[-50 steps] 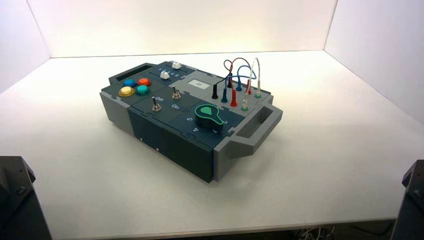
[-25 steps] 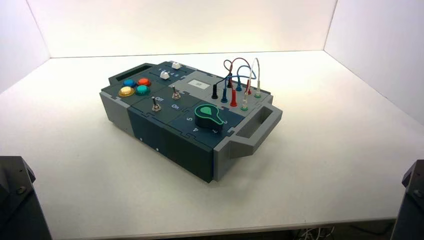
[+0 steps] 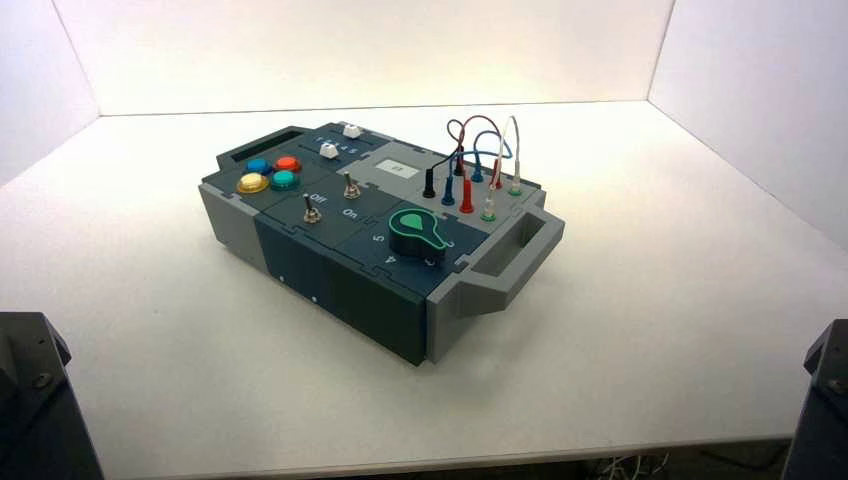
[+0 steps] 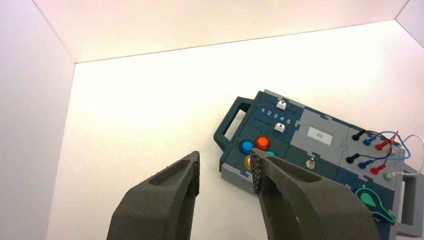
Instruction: Return to the home position.
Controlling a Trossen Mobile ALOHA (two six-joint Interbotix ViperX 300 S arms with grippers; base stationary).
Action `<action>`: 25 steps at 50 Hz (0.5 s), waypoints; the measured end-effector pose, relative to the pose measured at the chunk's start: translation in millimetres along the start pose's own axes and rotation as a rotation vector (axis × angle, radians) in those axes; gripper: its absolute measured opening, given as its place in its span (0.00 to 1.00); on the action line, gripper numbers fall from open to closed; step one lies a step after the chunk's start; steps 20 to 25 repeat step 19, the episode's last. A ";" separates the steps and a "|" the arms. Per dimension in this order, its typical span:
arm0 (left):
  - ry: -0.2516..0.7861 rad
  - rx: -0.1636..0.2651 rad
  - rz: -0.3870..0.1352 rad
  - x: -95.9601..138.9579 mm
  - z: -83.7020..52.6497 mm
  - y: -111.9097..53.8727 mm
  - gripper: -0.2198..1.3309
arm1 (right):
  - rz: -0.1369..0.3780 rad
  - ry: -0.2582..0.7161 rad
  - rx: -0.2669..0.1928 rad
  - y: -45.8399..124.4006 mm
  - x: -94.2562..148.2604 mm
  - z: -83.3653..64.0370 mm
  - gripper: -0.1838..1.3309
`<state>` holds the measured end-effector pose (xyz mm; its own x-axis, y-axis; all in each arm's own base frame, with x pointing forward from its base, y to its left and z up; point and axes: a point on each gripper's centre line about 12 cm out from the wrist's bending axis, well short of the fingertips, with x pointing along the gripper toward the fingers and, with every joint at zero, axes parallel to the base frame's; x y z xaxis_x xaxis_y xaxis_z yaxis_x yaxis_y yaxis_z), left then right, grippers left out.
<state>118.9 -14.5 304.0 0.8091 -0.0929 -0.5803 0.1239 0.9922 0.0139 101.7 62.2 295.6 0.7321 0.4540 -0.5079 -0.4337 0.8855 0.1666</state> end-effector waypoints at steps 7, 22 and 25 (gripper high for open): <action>-0.005 0.000 0.000 1.8 -0.9 -0.1 0.82 | -0.016 0.011 0.004 -2.9 3.3 -4.8 0.78; -0.015 0.000 0.000 3.3 -0.7 0.0 0.82 | -0.023 0.007 0.003 -4.3 2.6 -8.0 0.78; -0.015 0.000 0.000 3.3 -0.7 0.0 0.82 | -0.023 0.007 0.003 -4.3 2.6 -8.0 0.78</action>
